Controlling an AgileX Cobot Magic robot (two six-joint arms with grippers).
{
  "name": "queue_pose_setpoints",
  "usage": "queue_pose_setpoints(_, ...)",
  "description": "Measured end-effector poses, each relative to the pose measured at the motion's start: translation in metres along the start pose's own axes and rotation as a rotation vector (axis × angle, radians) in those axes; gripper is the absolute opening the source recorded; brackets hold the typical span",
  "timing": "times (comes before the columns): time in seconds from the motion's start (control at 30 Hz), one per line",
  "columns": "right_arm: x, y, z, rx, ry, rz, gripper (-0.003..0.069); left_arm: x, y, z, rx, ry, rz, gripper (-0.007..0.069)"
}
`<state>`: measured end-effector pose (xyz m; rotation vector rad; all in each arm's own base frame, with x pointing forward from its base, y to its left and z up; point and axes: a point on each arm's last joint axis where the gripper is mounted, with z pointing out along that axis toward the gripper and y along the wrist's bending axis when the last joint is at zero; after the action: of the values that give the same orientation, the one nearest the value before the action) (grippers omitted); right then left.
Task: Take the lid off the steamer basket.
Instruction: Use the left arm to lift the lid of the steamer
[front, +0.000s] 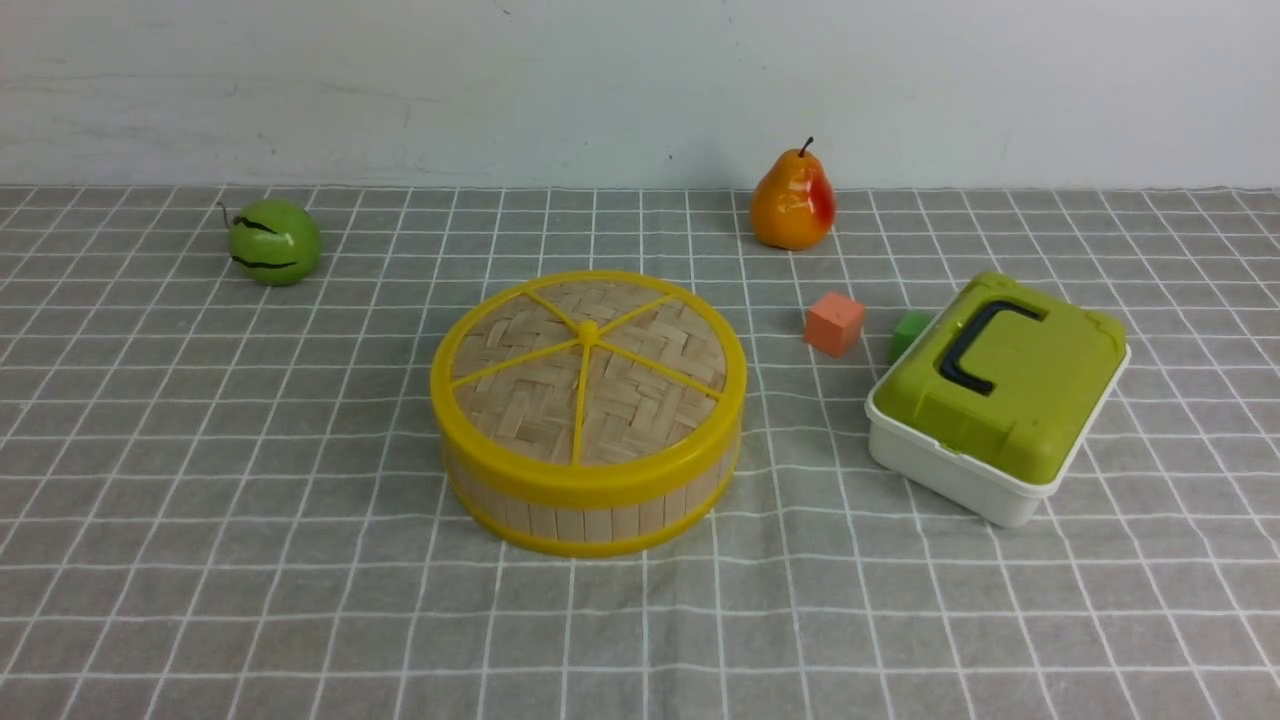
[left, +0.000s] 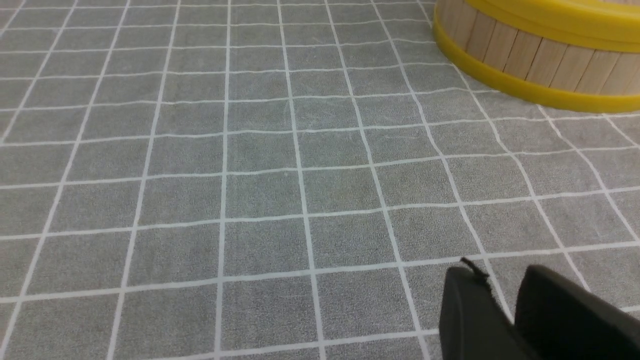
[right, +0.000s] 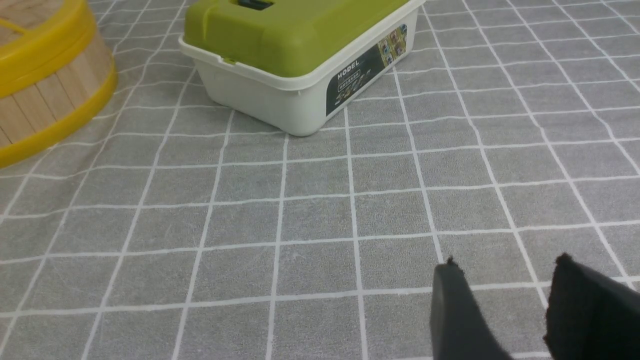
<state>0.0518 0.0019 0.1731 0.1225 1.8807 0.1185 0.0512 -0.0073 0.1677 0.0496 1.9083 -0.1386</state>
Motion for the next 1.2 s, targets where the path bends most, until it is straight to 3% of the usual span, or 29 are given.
queue_pose_setpoints(0.33, 0.000, 0.000, 0.000, 0.000, 0.000, 0.000, 0.0242, -0.007, 0.000, 0.000, 0.002, -0.082, 0.001, 0.0153)
queue_pose_setpoints(0.8, 0.000, 0.000, 0.000, 0.000, 0.000, 0.000, 0.0244, -0.070, -0.001, -0.033, 0.023, -0.878, -0.025, 0.0167)
queue_pose_setpoints(0.93, 0.000, 0.000, 0.000, 0.000, 0.000, 0.000, 0.0244, -0.081, 0.000, -0.046, 0.084, -1.040, -0.148, 0.0169)
queue_pose_setpoints(1.07, 0.000, 0.000, 0.000, 0.000, 0.000, 0.000, 0.0244, -0.115, -0.004, -0.070, 0.182, -1.057, -0.286, 0.0144)
queue_pose_setpoints(1.2, 0.000, 0.000, 0.000, 0.000, 0.000, 0.000, 0.0244, -0.166, -0.010, -0.092, 0.157, -0.968, -0.238, 0.0041)
